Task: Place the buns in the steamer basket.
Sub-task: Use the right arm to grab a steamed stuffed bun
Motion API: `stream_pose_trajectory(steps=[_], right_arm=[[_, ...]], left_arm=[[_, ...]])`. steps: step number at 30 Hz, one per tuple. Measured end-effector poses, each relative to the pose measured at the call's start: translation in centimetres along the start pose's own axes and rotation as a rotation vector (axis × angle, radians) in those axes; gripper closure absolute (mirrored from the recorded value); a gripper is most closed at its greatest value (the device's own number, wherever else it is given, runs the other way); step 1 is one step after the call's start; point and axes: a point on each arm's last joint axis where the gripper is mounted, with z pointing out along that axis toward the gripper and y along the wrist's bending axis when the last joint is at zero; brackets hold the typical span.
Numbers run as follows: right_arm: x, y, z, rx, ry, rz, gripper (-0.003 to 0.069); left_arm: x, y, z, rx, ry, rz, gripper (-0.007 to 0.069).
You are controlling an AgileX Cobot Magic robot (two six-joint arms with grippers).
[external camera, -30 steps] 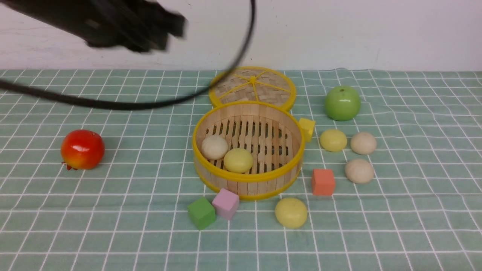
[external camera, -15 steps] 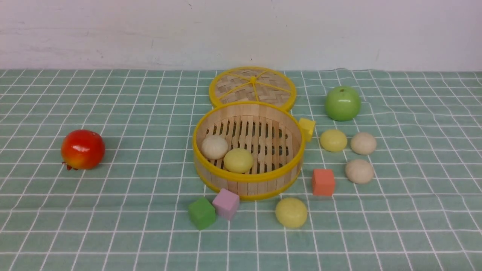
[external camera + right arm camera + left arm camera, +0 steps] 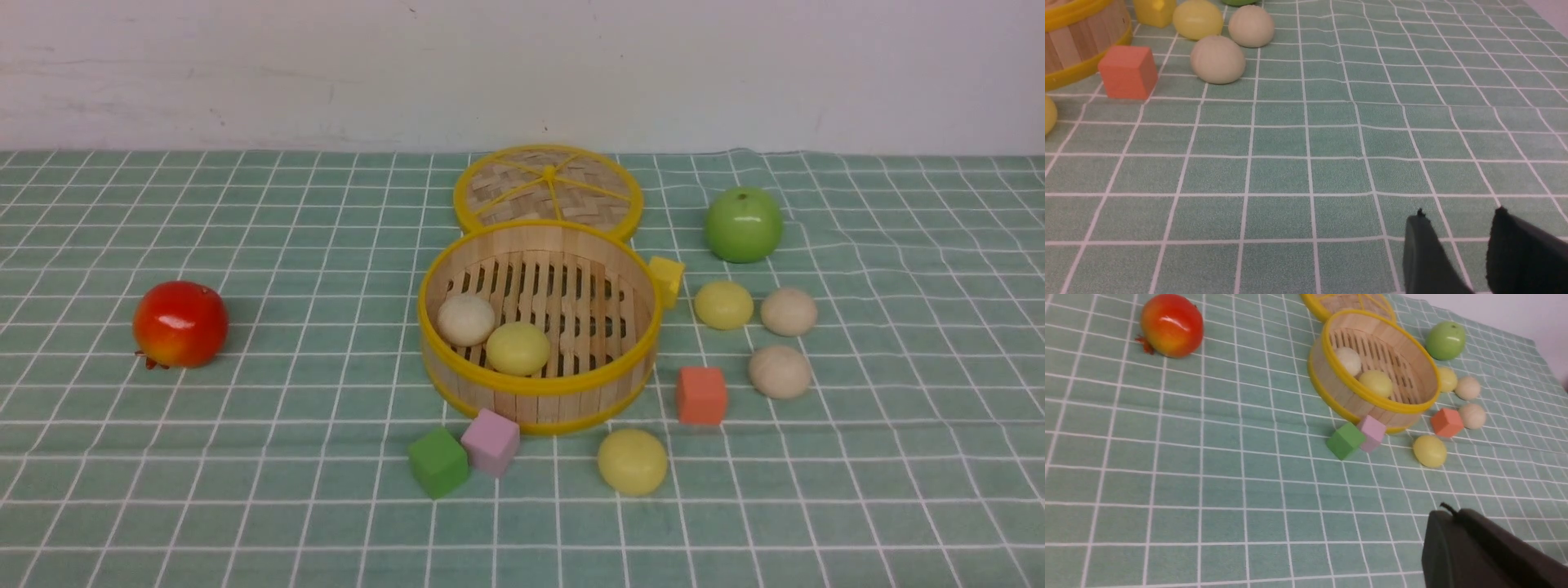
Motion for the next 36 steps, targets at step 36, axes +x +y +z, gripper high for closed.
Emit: stream_pose_trajectory(steps=[36], right_arm=[[0.0, 0.0, 0.0, 0.0, 0.0, 0.0, 0.0419]], left_arm=[[12.0, 7.3, 12.1, -0.13, -0.241, 0.104, 0.0636]])
